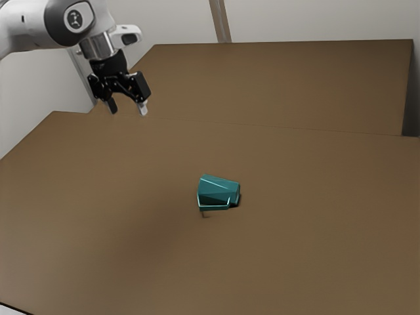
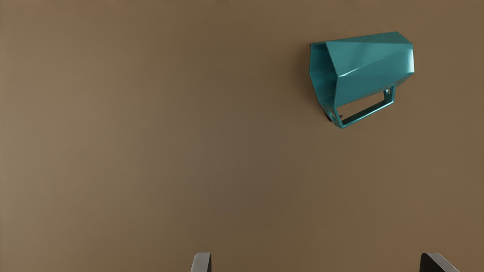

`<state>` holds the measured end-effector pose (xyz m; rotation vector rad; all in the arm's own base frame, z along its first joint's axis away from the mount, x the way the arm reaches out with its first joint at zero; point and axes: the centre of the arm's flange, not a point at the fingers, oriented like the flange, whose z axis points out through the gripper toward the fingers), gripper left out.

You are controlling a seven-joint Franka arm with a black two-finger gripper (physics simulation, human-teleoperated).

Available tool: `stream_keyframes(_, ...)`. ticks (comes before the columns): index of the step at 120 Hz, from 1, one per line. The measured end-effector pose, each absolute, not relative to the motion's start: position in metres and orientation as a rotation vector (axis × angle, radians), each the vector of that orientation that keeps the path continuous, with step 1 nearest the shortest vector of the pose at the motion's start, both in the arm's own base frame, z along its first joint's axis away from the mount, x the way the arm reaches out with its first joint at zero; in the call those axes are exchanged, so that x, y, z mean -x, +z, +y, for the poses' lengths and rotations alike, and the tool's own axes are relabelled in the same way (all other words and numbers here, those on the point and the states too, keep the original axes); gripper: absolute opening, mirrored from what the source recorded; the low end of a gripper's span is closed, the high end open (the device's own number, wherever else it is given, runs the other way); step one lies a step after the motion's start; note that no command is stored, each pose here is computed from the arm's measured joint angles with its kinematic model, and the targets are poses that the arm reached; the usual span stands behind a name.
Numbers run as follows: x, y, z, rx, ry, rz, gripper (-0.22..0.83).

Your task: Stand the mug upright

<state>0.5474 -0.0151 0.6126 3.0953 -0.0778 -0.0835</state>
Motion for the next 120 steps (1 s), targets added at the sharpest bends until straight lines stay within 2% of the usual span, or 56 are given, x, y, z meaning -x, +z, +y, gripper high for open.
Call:
stream_keyframes(23,-0.552,0.614,-0.005,-3.093,-0.030,-0.052,0.62)
stream_keyframes(40,-0.548,0.592,-0.006,-2.979,-0.074,-0.012,0.62)
stream_keyframes(66,-0.526,0.493,-0.017,-2.721,-0.199,0.082,0.62)
stream_keyframes(94,-0.520,0.430,-0.041,-2.540,-0.114,0.100,0.61)
stream_keyframes(120,-0.534,0.378,-0.055,-2.408,-0.020,0.073,0.61)
